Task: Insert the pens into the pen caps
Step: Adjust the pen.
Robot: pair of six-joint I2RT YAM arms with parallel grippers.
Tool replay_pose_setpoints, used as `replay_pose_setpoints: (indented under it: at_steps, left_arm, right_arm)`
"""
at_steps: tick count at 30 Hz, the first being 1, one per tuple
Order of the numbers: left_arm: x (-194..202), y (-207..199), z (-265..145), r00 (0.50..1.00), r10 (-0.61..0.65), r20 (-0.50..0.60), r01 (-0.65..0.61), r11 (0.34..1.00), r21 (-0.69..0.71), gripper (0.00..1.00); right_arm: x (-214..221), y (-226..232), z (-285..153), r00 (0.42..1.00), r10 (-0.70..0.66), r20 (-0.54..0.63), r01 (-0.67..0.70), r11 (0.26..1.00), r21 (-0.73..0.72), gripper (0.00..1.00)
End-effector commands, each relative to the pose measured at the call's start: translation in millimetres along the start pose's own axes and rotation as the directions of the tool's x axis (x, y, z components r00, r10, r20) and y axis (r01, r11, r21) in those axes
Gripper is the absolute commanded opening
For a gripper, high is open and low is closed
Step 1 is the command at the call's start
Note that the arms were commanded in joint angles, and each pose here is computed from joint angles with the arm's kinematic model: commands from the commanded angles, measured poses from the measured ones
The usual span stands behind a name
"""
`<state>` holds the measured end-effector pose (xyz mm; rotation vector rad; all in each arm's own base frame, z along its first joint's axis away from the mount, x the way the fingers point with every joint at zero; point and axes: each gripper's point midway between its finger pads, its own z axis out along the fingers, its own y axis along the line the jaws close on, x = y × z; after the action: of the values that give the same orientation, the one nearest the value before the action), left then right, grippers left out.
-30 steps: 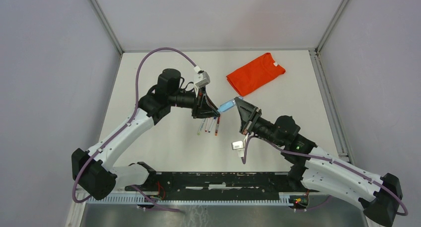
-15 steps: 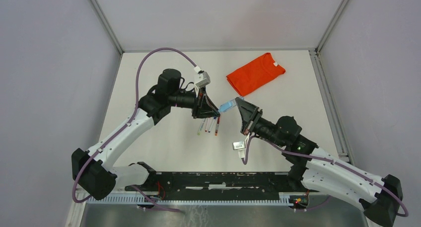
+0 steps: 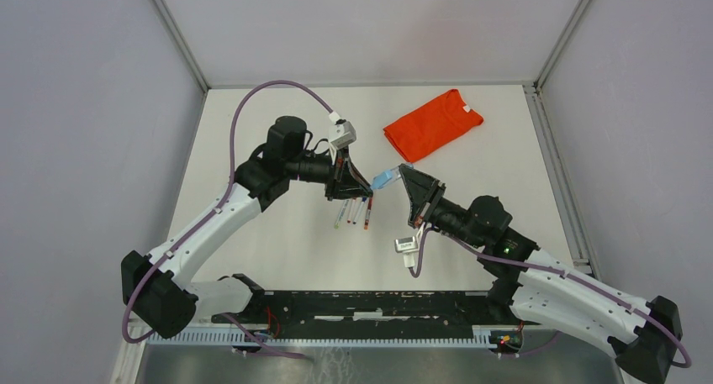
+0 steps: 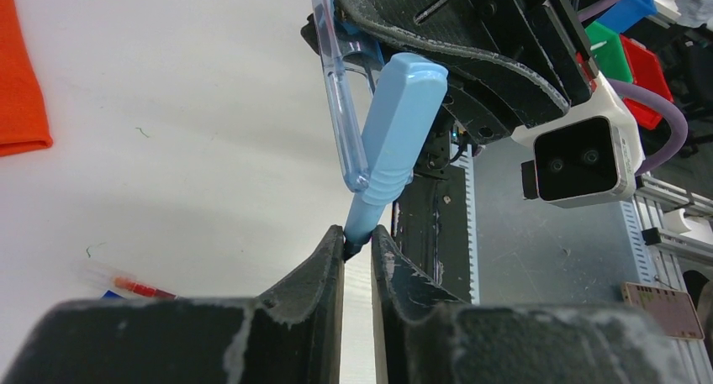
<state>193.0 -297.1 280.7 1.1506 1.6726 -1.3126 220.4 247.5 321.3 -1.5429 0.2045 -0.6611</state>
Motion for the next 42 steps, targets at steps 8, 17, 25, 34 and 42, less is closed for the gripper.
replay_pose_setpoints:
  at_steps: [8,17,25,34,42]
  left_arm:
    - [-31,5,2,0.995,0.06,0.077,-0.058,0.998,-0.032,0.28]
    - [-44,0,-12,0.988,0.117,0.096,-0.108,0.989,-0.102,0.4]
    - [-41,0,-21,0.989,0.116,0.095,-0.1,0.982,-0.159,0.41]
    - [-41,1,-22,0.986,0.12,0.113,-0.099,0.979,-0.177,0.41]
    - [-50,8,-25,0.981,0.141,0.135,-0.107,0.967,-0.229,0.41]
  right_arm:
    - [-14,-16,5,0.993,0.08,0.088,-0.087,0.993,0.074,0.0]
    - [-5,1,2,0.997,0.068,0.028,-0.068,0.998,-0.002,0.0]
    - [-2,5,-2,0.997,0.076,0.004,-0.076,0.997,-0.014,0.0]
    - [-2,4,-4,0.995,0.104,0.006,-0.104,0.995,-0.01,0.0]
    - [-3,12,-2,0.992,0.125,0.008,-0.125,0.991,-0.044,0.0]
